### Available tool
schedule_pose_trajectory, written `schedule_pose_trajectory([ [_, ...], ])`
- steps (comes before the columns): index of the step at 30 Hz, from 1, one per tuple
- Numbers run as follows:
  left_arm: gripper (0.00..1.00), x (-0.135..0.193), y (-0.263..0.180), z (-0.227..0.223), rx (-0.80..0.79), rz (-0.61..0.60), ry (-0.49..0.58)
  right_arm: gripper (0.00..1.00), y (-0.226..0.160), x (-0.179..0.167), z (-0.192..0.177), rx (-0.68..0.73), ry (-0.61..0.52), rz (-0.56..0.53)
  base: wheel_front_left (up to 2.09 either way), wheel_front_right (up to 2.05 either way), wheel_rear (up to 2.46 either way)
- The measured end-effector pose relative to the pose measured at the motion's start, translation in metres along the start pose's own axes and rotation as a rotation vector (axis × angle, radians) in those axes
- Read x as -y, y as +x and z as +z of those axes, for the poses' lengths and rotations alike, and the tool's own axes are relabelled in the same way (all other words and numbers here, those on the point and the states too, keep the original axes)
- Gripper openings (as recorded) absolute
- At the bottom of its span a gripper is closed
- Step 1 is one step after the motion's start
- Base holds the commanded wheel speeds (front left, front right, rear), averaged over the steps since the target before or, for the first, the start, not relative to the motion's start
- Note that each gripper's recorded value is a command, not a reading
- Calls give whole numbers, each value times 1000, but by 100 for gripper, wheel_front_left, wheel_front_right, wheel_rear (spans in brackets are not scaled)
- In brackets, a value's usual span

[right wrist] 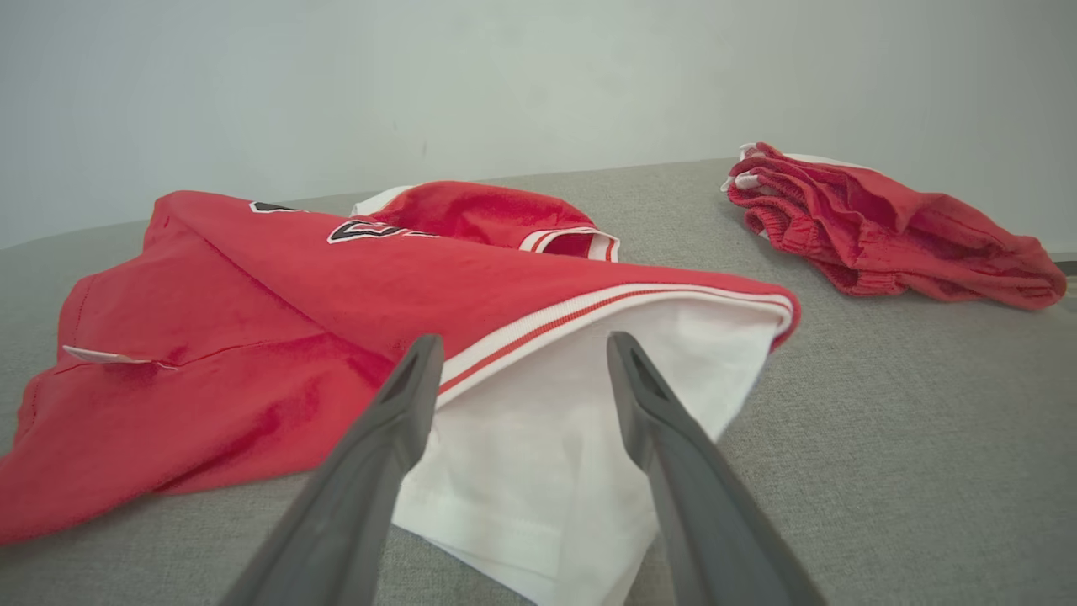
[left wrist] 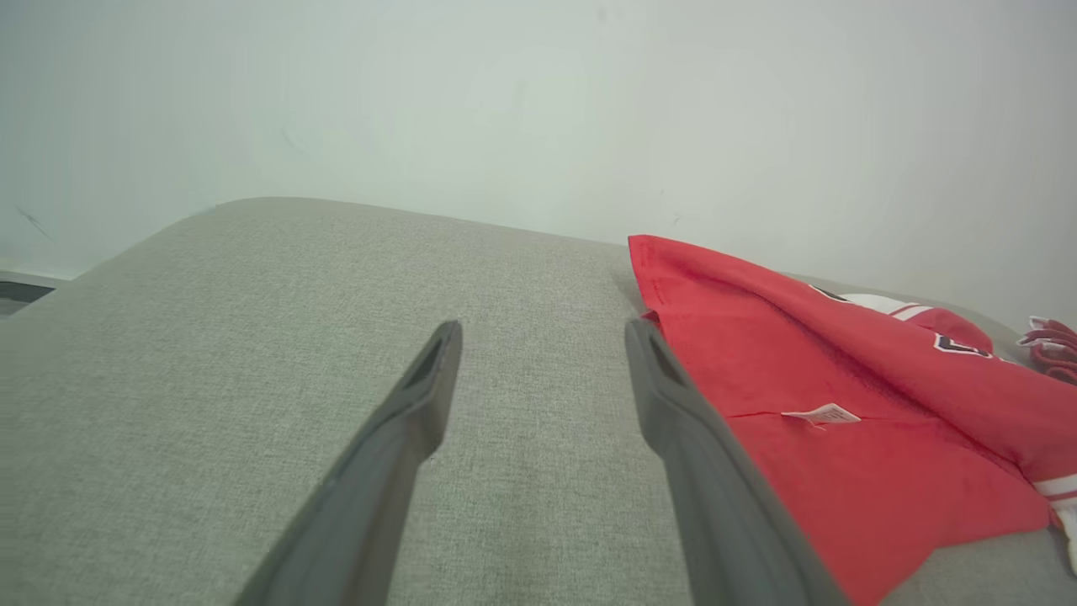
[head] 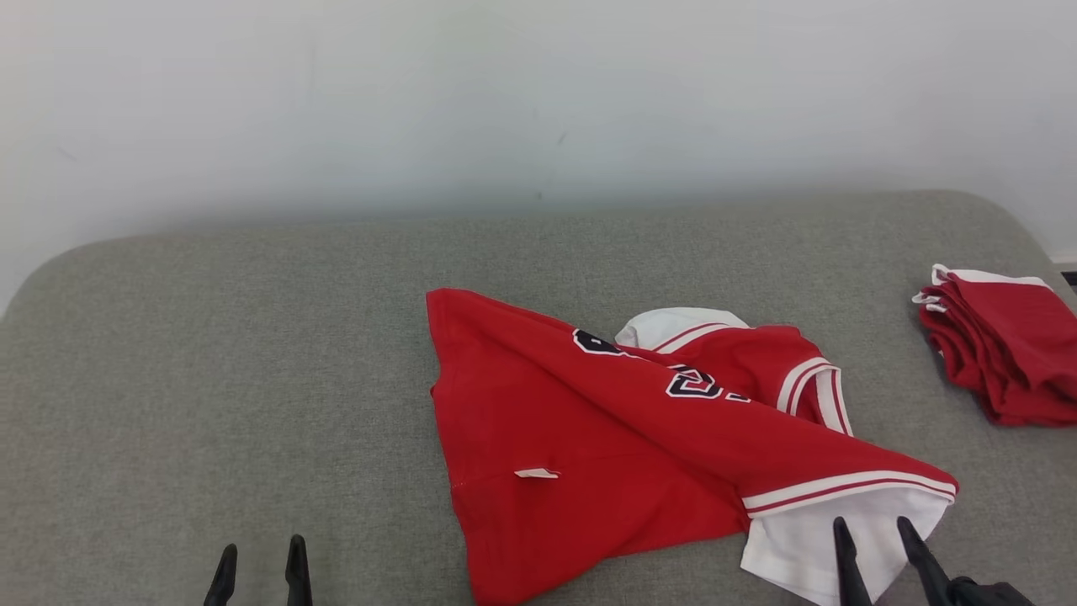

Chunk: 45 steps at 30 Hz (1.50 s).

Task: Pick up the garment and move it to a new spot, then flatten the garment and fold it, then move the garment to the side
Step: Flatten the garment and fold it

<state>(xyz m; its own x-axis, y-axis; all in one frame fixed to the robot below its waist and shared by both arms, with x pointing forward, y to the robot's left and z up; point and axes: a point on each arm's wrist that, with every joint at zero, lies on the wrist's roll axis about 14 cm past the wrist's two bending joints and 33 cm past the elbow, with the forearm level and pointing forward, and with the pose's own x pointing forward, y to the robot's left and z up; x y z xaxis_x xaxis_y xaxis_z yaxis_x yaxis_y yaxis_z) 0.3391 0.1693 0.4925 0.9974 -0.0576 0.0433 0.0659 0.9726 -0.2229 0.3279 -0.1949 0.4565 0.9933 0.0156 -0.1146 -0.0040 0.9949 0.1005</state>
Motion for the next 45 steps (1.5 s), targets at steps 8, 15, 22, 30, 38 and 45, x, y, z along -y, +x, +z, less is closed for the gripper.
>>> schedule_pose_trajectory([
  [8, 100, -6, -10, 3, 13, 18, 0, 100, -7, 34, 3, -4, -13, -100, 0, 0, 0],
  [15, 100, -4, -6, 4, 15, 6, 12, 100, -4, 45, -3, -79, -1, -138, 0, 0, 0],
  [22, 100, -5, -6, 5, 16, 4, 14, 100, 4, 46, -11, -138, 43, -141, 0, 0, 0],
  [30, 100, -11, -9, 5, 15, 24, 14, 100, 14, 47, -14, -176, 53, -144, 0, 0, 0],
  [38, 100, -14, -9, 1, 4, 33, 14, 0, 28, 44, 1, -127, 40, -131, 0, 0, 0],
  [45, 100, -14, -7, -3, -9, 32, 11, 0, 57, 43, 45, -9, 41, -119, 0, 0, 0],
])
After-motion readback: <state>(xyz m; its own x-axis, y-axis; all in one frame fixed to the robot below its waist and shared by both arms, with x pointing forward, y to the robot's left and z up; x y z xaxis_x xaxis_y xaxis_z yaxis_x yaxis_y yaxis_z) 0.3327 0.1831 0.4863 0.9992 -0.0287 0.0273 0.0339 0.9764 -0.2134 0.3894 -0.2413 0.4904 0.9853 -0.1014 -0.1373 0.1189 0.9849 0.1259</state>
